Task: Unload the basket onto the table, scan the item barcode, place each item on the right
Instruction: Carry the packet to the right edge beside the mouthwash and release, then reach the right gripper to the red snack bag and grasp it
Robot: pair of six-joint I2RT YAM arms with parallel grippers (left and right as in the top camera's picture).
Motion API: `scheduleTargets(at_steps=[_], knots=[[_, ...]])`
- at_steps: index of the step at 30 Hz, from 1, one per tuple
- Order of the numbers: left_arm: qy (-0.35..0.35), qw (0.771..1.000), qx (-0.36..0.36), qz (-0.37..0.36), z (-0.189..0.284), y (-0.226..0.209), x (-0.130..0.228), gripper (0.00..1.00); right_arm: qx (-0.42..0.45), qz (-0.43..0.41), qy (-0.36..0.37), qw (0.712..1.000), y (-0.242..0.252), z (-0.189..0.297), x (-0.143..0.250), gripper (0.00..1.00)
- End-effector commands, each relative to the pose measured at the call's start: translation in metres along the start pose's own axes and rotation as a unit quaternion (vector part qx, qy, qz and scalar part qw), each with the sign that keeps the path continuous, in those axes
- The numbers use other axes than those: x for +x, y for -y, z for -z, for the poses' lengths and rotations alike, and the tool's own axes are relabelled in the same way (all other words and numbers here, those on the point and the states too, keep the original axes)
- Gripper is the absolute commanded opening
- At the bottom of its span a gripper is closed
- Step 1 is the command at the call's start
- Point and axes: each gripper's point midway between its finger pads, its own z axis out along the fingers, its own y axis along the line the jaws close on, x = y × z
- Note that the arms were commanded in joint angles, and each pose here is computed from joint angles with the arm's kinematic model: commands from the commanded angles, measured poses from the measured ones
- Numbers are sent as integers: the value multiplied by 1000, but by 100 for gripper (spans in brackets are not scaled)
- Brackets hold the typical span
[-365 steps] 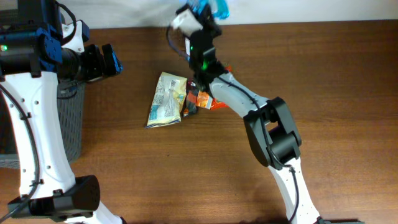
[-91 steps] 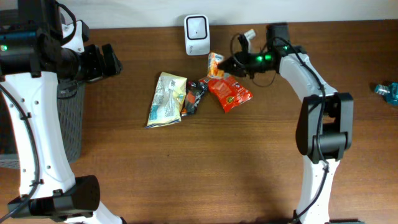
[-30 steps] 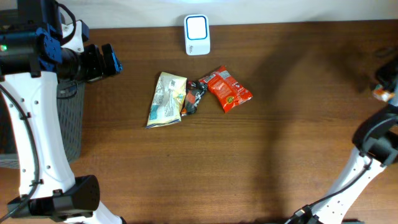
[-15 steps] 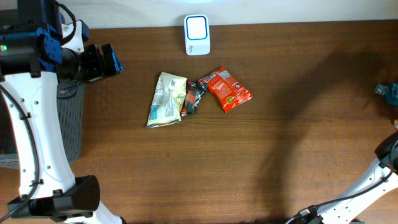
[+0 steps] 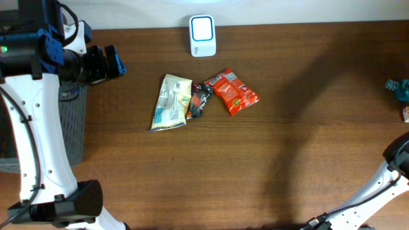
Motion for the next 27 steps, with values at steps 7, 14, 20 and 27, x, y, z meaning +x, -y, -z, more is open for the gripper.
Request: scheduleTargets(at_steps=[7, 14, 20, 27], knots=[[7, 1000, 1, 3, 5, 1, 0, 99, -368, 308, -48, 876, -200, 172, 110, 99], [7, 1000, 1, 3, 5, 1, 0, 99, -356, 536, -115, 757, -301, 159, 298, 99], [7, 1000, 1, 3, 5, 1, 0, 99, -174, 693, -68, 696, -313, 103, 428, 100], [7, 1000, 1, 3, 5, 1, 0, 99, -24, 773, 97, 627, -322, 123, 497, 87]])
